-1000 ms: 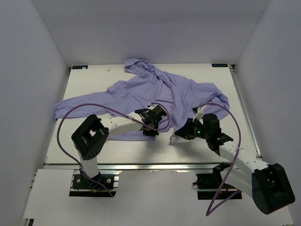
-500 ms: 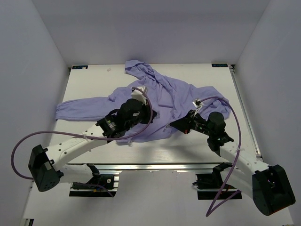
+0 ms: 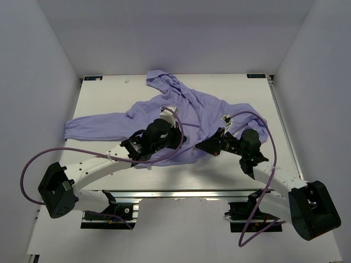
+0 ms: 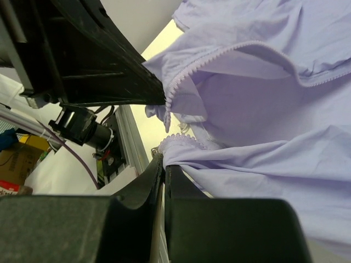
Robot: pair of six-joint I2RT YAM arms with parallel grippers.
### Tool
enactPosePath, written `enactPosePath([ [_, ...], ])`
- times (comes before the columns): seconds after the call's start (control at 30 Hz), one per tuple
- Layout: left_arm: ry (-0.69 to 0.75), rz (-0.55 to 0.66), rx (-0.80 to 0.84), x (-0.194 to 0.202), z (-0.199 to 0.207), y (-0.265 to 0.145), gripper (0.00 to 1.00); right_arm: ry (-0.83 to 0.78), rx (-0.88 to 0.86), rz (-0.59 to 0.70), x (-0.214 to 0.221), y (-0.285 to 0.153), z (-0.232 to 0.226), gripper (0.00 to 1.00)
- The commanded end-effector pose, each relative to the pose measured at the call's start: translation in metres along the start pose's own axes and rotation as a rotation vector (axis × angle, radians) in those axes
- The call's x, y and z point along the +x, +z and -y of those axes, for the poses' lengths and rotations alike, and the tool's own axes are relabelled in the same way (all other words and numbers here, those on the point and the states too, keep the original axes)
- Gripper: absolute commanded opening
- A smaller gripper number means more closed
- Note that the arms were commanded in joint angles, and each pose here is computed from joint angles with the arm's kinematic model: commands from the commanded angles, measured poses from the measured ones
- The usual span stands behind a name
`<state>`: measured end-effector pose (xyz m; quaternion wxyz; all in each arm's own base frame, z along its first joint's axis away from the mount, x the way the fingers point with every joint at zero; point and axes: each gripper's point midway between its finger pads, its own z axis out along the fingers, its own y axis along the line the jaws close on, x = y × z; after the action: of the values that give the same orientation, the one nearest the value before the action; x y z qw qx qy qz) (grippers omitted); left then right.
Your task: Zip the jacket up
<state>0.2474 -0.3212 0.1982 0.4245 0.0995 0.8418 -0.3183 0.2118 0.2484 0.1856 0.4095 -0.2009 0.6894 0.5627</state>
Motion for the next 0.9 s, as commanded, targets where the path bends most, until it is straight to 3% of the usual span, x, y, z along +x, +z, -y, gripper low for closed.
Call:
enactPosePath([
  [0.0, -0.012, 0.042, 0.064, -0.01, 0.013, -0.008, 0.0, -0.068, -0.059, 0.029, -0.013, 0.002, -0.01, 0.0],
  [0.87, -0.071, -0.008, 0.069, -0.003, 0.019, 0.002, 0.0, -0.059, 0.006, 0.065, -0.013, 0.008, 0.002, 0.0],
])
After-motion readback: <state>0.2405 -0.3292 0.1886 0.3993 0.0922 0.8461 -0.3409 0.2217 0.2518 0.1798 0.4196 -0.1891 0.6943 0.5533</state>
